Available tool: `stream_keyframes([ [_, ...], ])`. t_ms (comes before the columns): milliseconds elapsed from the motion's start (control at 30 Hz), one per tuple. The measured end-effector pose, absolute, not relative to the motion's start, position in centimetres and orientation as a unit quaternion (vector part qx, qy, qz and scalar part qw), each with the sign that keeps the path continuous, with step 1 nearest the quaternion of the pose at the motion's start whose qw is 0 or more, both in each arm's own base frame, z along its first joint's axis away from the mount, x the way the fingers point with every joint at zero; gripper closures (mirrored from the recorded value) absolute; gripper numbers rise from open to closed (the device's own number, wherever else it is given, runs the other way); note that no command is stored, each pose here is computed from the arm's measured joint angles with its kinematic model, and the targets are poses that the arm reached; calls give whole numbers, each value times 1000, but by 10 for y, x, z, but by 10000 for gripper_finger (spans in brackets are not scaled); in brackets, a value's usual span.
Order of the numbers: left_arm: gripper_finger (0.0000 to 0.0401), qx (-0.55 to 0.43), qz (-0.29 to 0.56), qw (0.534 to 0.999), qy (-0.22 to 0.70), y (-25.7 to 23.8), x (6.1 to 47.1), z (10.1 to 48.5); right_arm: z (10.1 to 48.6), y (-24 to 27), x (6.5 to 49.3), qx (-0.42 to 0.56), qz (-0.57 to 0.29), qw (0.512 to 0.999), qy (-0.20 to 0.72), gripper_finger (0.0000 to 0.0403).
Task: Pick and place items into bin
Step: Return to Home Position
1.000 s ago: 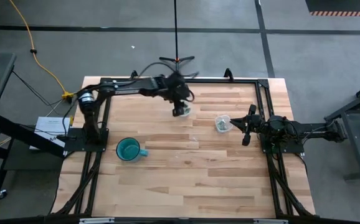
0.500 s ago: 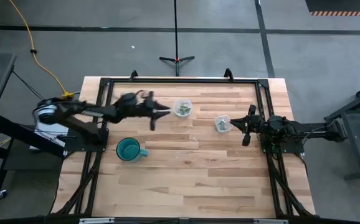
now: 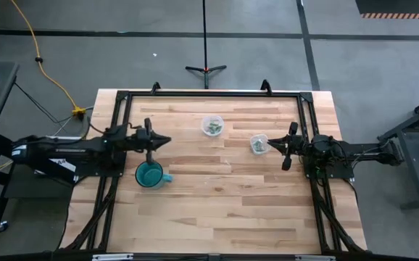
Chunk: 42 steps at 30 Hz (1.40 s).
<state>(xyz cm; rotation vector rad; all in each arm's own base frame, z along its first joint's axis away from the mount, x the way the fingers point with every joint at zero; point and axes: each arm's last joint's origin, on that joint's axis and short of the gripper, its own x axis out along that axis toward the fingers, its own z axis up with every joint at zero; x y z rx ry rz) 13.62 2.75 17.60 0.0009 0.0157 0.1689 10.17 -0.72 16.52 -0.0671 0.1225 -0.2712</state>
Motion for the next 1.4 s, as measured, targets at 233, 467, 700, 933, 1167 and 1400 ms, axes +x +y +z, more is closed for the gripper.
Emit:
stream_keyframes([
  [233, 374, 25, 48, 998, 17, 9, 120, 176, 165, -7, 102, -26, -133, 989, 58, 382],
  [467, 361, 29, 64, 997, 18, -4, 106, 166, 165, -5, 102, -17, -91, 994, 54, 384],
  [700, 373, 52, 12, 998, -14, -16, 97, 170, 173, -2, 101, 3, -44, 999, 12, 388],
  [933, 345, 60, 29, 998, -9, -18, 97, 169, 173, 0, 95, 25, -24, 999, 6, 398],
  [1167, 375, 51, 31, 998, -7, -18, 97, 169, 171, 4, 96, 2, 0, 1000, -8, 399],
  [1400, 337, 38, 31, 999, -7, -18, 97, 169, 171, 6, 96, 7, 32, 999, -7, 394],
])
